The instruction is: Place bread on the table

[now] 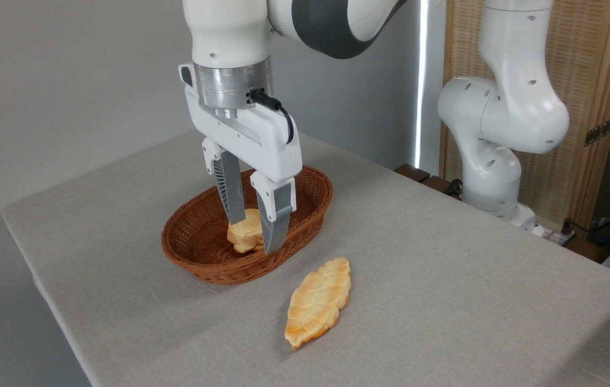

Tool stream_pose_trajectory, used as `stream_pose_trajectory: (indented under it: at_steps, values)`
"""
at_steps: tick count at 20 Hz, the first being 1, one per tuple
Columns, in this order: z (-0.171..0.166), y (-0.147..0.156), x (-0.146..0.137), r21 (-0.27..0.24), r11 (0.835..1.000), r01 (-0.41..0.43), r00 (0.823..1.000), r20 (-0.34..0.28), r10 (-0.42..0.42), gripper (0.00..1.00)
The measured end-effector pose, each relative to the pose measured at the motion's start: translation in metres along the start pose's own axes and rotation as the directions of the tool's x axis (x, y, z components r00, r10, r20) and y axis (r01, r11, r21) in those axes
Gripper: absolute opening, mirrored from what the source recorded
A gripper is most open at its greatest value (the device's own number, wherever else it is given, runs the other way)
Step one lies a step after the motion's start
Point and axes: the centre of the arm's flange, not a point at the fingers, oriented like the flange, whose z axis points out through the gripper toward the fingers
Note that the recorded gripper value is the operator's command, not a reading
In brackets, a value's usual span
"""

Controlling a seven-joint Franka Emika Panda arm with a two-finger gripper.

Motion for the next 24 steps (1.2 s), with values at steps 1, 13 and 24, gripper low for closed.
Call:
stream_pose_trajectory:
  at_steps: [1, 13, 24]
  values:
    - [0.001, 0.000, 0.000, -0.004, 1.000, 0.000, 1.000, 0.004, 0.000, 1.00]
    - [-0.003, 0.002, 0.000, 0.000, 1.000, -0.002, 1.000, 0.000, 0.002, 1.00]
    - [0.026, 0.069, 0.048, -0.049, 0.997, -0.058, 0.998, 0.035, 0.060, 1.00]
